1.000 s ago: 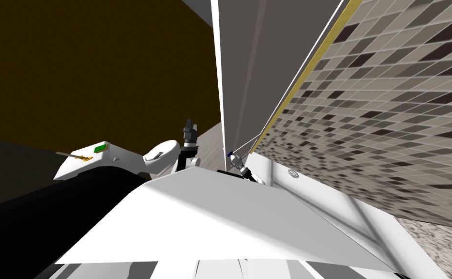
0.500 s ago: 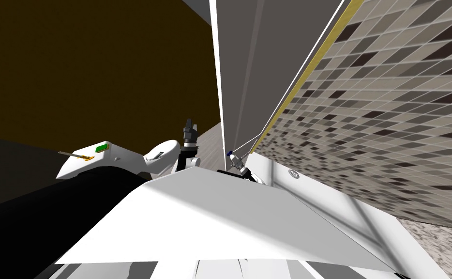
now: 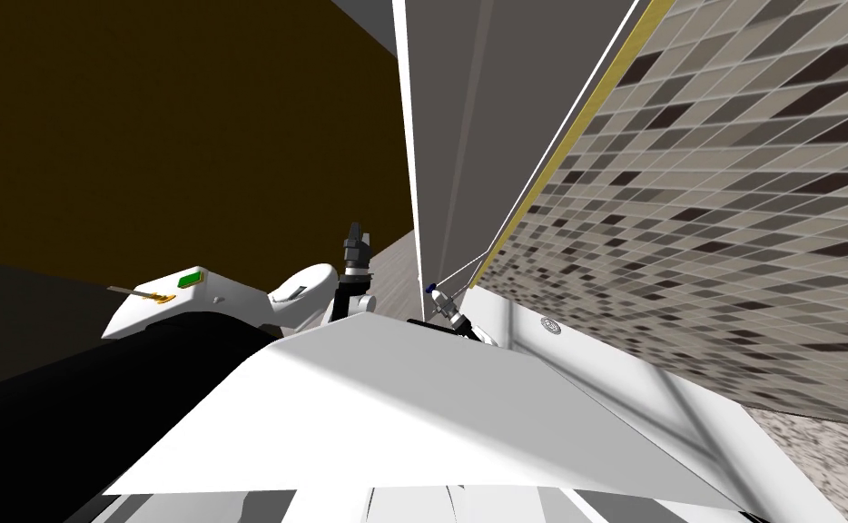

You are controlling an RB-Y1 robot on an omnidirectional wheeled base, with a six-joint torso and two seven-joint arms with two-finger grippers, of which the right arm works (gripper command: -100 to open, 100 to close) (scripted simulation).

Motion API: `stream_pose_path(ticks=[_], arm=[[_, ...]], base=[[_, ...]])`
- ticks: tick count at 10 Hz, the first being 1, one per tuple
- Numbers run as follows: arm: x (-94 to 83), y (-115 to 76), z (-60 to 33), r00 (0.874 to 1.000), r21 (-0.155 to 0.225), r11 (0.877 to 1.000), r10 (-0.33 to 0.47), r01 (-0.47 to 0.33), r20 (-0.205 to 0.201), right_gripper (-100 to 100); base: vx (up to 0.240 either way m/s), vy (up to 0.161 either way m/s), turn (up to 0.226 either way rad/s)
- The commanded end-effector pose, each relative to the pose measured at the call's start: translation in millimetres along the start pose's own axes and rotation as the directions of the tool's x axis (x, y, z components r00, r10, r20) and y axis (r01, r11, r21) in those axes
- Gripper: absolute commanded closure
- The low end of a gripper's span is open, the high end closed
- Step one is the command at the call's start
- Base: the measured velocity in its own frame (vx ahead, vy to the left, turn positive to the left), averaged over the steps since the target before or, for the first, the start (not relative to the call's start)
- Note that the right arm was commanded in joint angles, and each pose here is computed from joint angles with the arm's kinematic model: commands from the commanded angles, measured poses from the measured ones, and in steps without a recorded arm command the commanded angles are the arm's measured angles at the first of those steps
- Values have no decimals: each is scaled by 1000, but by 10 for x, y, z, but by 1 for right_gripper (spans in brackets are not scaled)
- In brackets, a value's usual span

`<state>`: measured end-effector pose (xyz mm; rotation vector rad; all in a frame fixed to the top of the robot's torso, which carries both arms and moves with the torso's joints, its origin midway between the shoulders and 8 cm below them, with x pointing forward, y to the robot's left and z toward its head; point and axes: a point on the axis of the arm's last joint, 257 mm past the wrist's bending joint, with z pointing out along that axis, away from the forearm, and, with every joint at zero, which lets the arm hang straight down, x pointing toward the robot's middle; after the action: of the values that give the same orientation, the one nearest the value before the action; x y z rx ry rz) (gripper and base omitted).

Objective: Push the door open

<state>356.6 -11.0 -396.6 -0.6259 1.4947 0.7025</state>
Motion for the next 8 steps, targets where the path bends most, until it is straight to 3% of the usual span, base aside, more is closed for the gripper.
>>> stream_pose_path(ticks=[1, 7, 8], arm=[[-26, -2, 24, 999, 3, 999, 44, -44, 8, 100], [-41, -5, 58, 977, 11, 977, 212, -213, 18, 100], [-45, -5, 67, 967, 13, 967, 253, -253, 21, 100]], base=[[16, 21, -12], [23, 28, -19], [22, 25, -16]])
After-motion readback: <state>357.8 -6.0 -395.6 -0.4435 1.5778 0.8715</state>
